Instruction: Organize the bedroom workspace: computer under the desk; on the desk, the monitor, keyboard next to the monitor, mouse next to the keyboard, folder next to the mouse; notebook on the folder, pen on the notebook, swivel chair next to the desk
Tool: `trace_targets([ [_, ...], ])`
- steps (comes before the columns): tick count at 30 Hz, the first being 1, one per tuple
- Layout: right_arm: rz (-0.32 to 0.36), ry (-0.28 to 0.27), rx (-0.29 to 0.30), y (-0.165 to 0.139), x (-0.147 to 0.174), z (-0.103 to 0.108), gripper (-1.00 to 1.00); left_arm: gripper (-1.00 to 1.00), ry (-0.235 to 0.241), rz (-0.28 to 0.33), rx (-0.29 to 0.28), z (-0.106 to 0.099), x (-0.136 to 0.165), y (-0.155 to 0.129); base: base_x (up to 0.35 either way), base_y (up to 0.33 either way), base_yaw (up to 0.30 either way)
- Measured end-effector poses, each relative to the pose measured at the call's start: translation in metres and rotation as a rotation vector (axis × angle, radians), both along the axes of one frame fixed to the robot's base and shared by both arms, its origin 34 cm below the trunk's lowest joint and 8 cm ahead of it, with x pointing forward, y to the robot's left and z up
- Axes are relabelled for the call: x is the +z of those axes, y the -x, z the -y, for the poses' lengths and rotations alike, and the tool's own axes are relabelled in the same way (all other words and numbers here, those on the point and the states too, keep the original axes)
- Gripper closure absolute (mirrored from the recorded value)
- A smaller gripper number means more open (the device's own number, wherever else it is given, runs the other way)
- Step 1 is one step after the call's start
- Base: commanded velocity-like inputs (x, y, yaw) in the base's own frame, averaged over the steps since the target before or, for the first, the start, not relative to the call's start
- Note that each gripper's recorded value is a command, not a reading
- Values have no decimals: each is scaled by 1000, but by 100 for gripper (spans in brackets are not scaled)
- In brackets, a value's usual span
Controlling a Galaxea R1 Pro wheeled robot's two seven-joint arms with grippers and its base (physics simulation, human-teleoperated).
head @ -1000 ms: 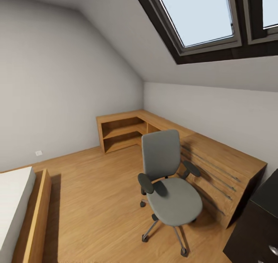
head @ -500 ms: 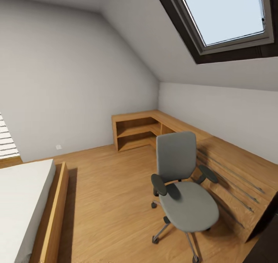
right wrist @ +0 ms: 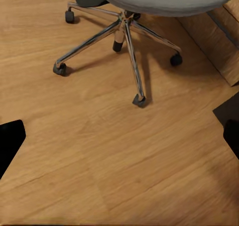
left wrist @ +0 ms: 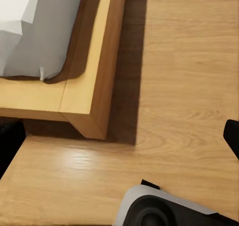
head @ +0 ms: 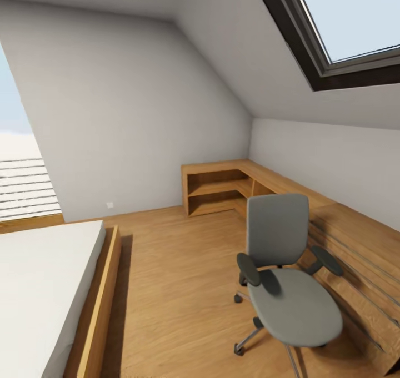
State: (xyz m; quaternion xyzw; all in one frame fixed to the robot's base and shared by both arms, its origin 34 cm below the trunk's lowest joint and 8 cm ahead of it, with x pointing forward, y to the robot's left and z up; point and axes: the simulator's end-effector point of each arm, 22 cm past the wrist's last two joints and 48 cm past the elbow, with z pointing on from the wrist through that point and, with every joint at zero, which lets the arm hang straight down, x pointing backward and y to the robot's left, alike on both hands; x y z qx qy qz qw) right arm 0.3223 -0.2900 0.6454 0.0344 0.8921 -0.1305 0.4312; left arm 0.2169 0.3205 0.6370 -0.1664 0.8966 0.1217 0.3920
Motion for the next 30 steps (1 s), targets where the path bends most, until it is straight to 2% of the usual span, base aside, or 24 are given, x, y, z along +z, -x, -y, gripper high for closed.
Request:
trace_targets([
  [16, -10, 0, -3, 1, -2, 0, -100, -100, 6, 6, -15, 5, 0, -3, 0, 0, 248],
  [18, -9, 0, -7, 1, -2, 2, -100, -100, 23, 39, -62, 24, 4, -19, 0, 0, 207],
  [23, -11, 0, -8, 1, -2, 2, -100, -100, 31, 105, -115, 38, 15, -48, 0, 0, 150],
  [30, -6, 2, -9, -1, -1, 6, -100, -100, 43, 215, -143, 50, 38, -96, 0, 0, 75],
])
